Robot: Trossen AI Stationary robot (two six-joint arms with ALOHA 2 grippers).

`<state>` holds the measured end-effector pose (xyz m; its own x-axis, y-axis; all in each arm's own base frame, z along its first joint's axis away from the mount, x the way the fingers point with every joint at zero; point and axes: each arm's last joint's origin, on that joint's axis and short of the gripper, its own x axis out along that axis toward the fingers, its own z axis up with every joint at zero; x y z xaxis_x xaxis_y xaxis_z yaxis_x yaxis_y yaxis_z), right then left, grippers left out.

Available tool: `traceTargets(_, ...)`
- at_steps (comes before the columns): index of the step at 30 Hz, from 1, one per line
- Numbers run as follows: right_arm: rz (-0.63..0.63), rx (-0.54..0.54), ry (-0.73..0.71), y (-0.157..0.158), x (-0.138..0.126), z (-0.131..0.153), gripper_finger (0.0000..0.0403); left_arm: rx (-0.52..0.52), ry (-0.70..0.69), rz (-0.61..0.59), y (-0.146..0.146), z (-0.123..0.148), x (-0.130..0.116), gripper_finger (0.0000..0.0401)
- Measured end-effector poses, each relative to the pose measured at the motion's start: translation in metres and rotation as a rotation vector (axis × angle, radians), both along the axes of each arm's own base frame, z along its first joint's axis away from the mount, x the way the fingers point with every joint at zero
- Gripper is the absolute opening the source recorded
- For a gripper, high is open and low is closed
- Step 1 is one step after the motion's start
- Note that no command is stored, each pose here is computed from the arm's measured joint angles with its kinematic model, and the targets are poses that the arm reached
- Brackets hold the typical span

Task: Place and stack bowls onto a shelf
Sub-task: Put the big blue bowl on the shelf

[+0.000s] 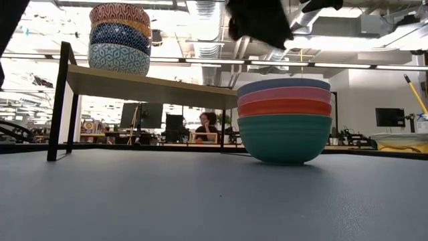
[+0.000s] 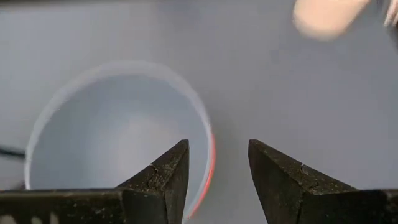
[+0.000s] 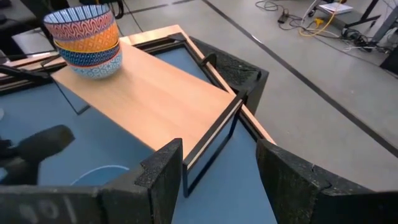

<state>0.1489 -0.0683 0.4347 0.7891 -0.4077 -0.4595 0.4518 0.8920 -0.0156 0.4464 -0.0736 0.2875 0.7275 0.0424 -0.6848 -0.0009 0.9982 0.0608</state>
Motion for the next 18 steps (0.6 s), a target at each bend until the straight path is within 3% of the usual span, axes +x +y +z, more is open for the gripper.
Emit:
traceTargets(5,-0.008,0.013,-0.009,0.0,0.0,0.0,0.023,0.011,0.082,-0.014,0.003,-0.018,0.003,0.0151)
traceTargets(18,-0.008,0.013,-0.01,0.0,0.0,0.0,0.023,0.052,0.146,0.003,0.005,-0.029,0.003,0.014)
